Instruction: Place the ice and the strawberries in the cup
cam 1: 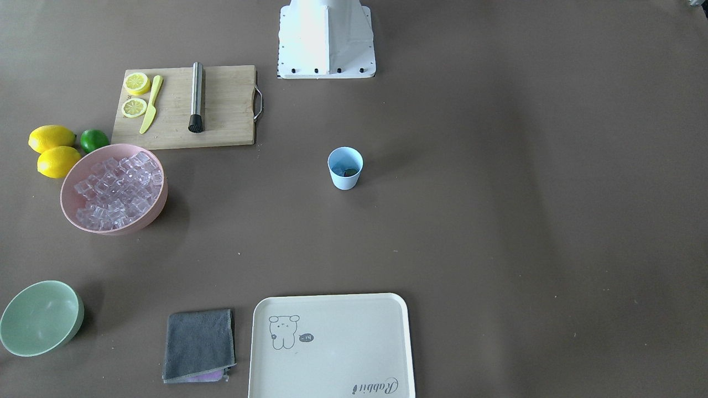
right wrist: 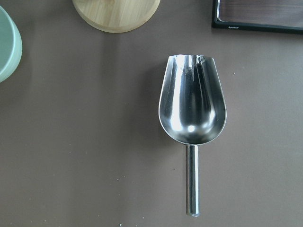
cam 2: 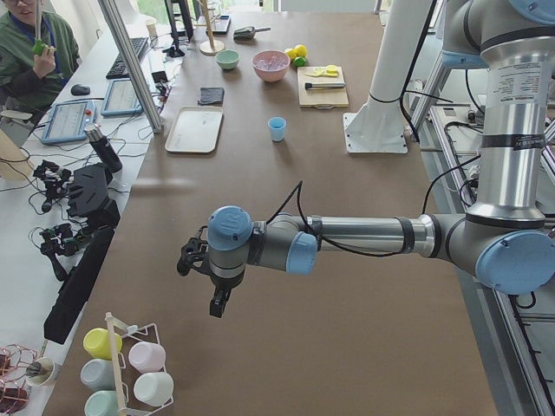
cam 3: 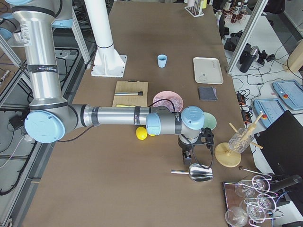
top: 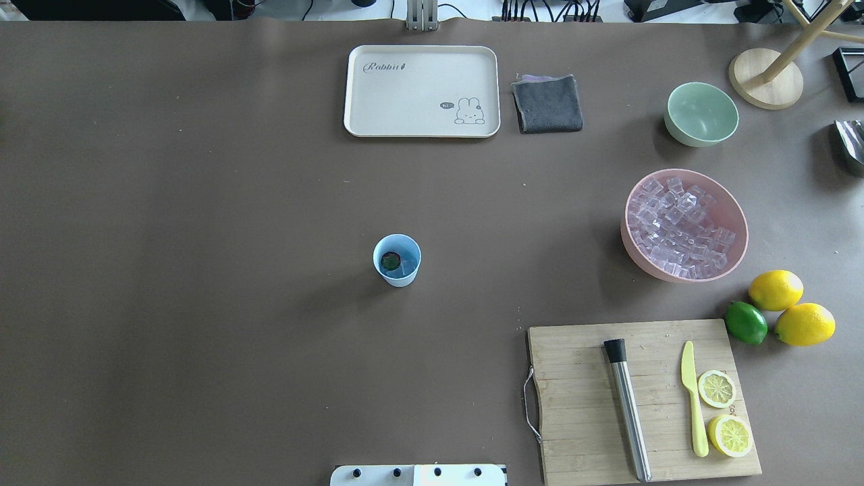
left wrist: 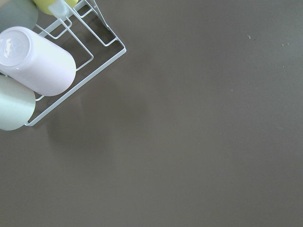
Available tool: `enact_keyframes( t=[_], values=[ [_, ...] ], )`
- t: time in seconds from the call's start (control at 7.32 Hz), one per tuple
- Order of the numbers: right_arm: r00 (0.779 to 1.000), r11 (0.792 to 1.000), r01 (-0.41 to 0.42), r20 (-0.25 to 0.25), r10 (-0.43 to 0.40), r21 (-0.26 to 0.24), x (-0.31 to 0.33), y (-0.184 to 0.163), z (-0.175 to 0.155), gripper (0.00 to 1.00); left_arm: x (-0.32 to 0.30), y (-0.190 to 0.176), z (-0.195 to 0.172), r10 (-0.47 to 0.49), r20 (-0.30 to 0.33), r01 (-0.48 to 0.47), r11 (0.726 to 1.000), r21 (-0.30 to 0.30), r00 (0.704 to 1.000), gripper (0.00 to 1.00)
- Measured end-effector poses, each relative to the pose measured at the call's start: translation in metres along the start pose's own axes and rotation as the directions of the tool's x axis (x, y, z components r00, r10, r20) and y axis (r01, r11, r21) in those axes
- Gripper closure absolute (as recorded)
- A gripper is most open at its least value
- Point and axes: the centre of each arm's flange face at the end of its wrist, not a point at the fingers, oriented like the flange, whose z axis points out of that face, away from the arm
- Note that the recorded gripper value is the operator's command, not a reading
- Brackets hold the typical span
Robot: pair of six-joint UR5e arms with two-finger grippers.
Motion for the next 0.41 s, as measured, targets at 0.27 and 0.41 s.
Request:
enact_keyframes(
  t=[0.27, 0.41],
  values=[
    [1.0, 1.0, 0.001, -0.004, -0.001, 0.0, 0.0009, 0.0012, 0.0005, 0.0, 0.0002, 0.0003, 0.0005, -0.001, 0.0, 0.001, 1.0, -0.001, 1.0, 0.02],
    [1.0, 1.0, 0.002, -0.007, -0.002, 0.0, 0.0013, 0.0018, 0.0007, 0.0, 0.0002, 0.0002, 0.0004, -0.001, 0.0, 0.001, 1.0, -0.001, 1.0, 0.02]
  ],
)
